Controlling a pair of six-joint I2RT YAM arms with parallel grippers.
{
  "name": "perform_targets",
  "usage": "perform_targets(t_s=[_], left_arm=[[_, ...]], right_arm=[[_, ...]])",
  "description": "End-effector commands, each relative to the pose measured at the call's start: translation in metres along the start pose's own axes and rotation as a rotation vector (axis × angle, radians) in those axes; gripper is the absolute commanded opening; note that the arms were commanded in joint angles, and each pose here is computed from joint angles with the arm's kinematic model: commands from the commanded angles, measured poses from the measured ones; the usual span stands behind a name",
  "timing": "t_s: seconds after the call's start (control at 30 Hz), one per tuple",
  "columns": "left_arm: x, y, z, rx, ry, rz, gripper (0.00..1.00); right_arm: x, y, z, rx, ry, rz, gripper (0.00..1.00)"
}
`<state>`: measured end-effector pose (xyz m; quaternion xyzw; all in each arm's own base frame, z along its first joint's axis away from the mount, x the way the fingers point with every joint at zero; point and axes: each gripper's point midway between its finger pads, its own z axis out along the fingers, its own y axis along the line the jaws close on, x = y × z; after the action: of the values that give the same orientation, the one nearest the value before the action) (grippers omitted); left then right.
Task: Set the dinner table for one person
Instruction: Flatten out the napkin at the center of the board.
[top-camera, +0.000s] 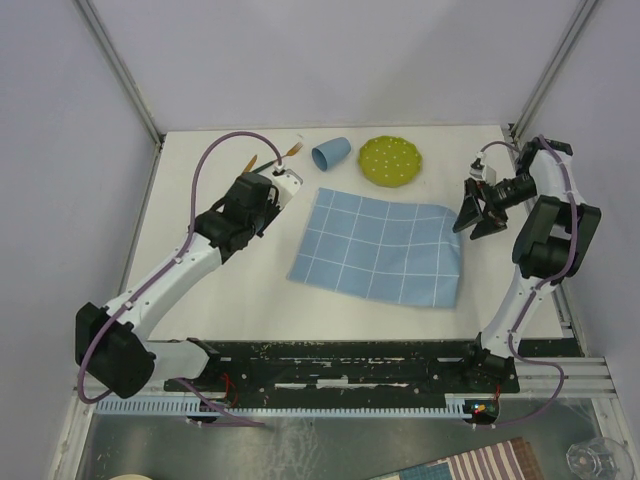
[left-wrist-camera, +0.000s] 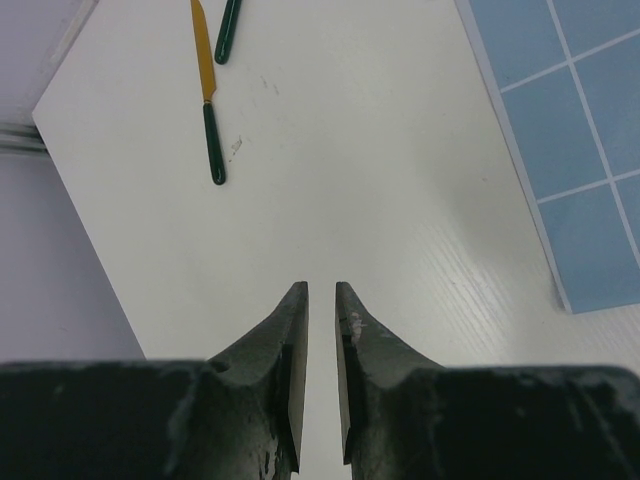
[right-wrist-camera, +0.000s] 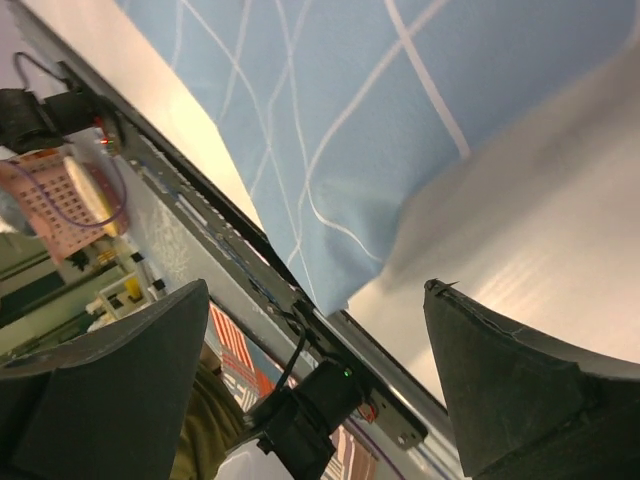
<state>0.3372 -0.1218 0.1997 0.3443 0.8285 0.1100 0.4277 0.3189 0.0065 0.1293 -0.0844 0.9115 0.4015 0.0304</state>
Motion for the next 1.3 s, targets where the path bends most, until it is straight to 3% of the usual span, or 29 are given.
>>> perform_targets(t_s=[0.0, 0.1, 0.23, 0.53, 0.8, 0.93, 1.07, 1.13, 1.2, 1.27], left_arm=[[-0.016, 0.011, -0.010, -0.039, -0.075, -0.005, 0.24], [-0.016, 0.010, -0.010, -0.035, -0.078, -0.004, 0.24], [-0.016, 0.012, -0.012, -0.042, -0.079, 0.002, 0.24], [-0.016, 0.011, -0.011, -0.040, -0.079, 0.002, 0.24], [-0.019, 0.009, -0.004, -0.034, -0.073, 0.010, 0.24], [-0.019, 0.010, -0.002, -0.038, -0.068, 0.014, 0.24], [-0.019, 0.011, -0.001, -0.041, -0.062, 0.017, 0.24], [-0.020, 0.012, 0.000, -0.044, -0.062, 0.021, 0.24], [-0.022, 0.012, 0.000, -0.046, -0.062, 0.027, 0.24], [-0.022, 0.013, 0.001, -0.046, -0.063, 0.029, 0.24]], right_arm=[[0.006, -0.002, -0.025, 0.207, -0.013, 0.020, 0.97], [0.001, 0.001, -0.019, 0.146, 0.007, 0.057, 0.98], [-0.006, 0.002, -0.010, 0.036, 0.052, 0.100, 0.91], [-0.005, -0.014, 0.003, 0.032, 0.076, 0.146, 0.93], [-0.034, -0.025, 0.025, -0.091, 0.051, 0.217, 0.92], [-0.054, -0.030, 0.030, -0.123, 0.007, 0.229, 0.86], [-0.068, -0.027, 0.034, -0.154, -0.013, 0.219, 0.64], [-0.073, -0.027, 0.037, -0.148, -0.015, 0.203, 0.40], [-0.079, -0.027, 0.037, -0.125, -0.036, 0.186, 0.07], [-0.084, -0.023, 0.036, -0.103, -0.053, 0.138, 0.02]])
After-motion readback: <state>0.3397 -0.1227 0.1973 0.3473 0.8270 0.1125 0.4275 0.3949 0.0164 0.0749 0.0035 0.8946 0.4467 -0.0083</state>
